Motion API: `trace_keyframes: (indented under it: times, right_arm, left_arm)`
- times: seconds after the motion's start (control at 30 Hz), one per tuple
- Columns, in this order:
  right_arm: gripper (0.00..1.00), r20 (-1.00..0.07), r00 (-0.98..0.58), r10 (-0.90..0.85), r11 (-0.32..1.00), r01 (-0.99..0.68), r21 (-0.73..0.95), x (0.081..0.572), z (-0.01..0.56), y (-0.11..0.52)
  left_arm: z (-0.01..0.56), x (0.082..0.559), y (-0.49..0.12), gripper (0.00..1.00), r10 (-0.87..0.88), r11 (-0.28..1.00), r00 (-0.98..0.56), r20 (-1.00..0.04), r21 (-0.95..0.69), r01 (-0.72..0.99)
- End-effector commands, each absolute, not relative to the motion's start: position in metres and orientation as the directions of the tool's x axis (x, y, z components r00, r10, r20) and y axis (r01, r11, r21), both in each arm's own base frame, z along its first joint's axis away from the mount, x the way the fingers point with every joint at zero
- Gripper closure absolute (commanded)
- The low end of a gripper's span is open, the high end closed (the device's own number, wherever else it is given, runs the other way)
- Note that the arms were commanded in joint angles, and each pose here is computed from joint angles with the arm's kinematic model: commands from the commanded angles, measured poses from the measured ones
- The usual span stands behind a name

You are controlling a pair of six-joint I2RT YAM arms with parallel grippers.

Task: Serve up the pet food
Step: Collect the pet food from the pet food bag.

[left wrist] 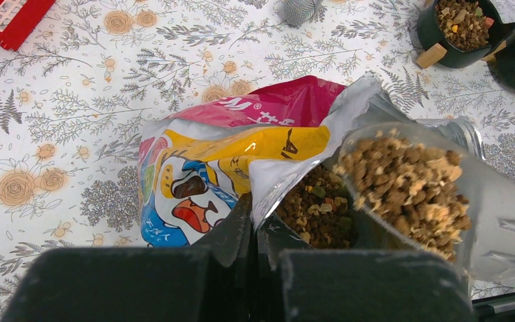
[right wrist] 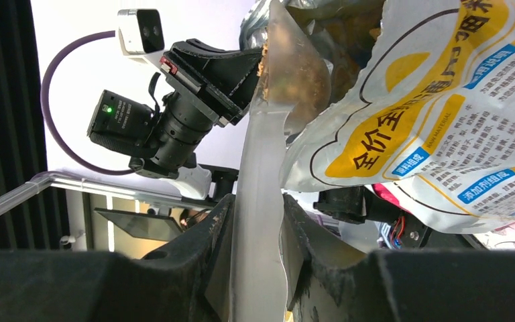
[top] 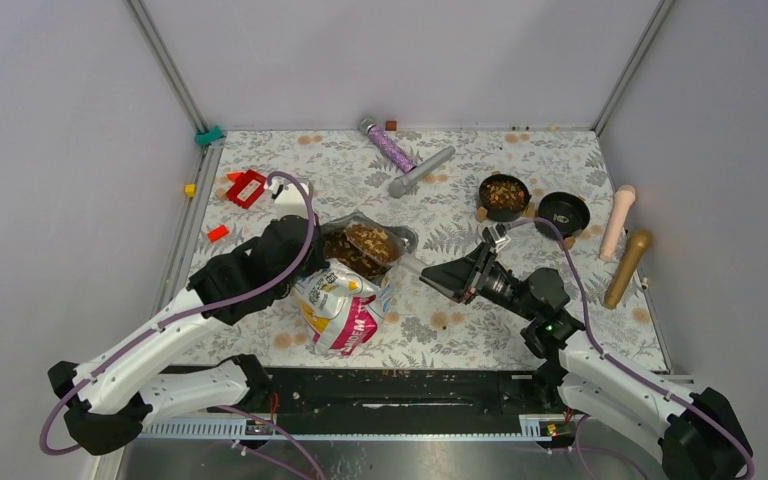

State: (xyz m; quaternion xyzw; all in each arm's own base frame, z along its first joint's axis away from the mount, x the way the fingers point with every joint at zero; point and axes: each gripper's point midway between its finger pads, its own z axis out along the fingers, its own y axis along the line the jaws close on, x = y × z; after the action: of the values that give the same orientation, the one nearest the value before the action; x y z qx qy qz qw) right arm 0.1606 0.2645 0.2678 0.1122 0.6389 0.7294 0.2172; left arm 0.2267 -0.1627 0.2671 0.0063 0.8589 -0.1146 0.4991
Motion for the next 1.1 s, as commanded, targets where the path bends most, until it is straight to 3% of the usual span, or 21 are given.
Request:
trace_keyframes:
  times: [0.0,0.13,0.23,0.37,0.83,0.97,1.07]
  right_arm:
    - [1.00,-0.194,-0.837,0.512,-0.070,-0.266,0.961,0.162,0.291,0.263]
    - [1.00,-0.212,-0.828,0.519,-0.109,-0.310,0.944,0.154,0.300,0.259]
    - [1.00,-0.225,-0.809,0.543,-0.053,-0.300,0.952,0.159,0.294,0.256]
    - [1.00,-0.201,-0.836,0.511,-0.120,-0.301,0.946,0.152,0.302,0.259]
    - [1.00,-0.215,-0.850,0.482,-0.177,-0.334,0.926,0.139,0.310,0.256]
    - [1.00,-0.211,-0.821,0.531,-0.139,-0.329,0.934,0.150,0.303,0.253]
    - [1.00,-0.162,-0.851,0.499,-0.239,-0.315,0.918,0.143,0.311,0.254]
  left_arm:
    - [0.304,0.228,-0.182,1.00,-0.227,0.925,-0.436,-0.871,-0.332,0.183]
    - [0.303,0.229,-0.181,1.00,-0.222,0.931,-0.434,-0.873,-0.322,0.173]
    - [0.302,0.230,-0.181,1.00,-0.222,0.932,-0.433,-0.874,-0.321,0.169]
    - [0.300,0.231,-0.181,1.00,-0.221,0.933,-0.434,-0.873,-0.318,0.166]
    - [0.300,0.231,-0.179,1.00,-0.221,0.937,-0.429,-0.876,-0.313,0.158]
    - [0.300,0.231,-0.179,1.00,-0.222,0.936,-0.428,-0.876,-0.314,0.158]
    - [0.300,0.232,-0.179,1.00,-0.221,0.937,-0.428,-0.877,-0.312,0.157]
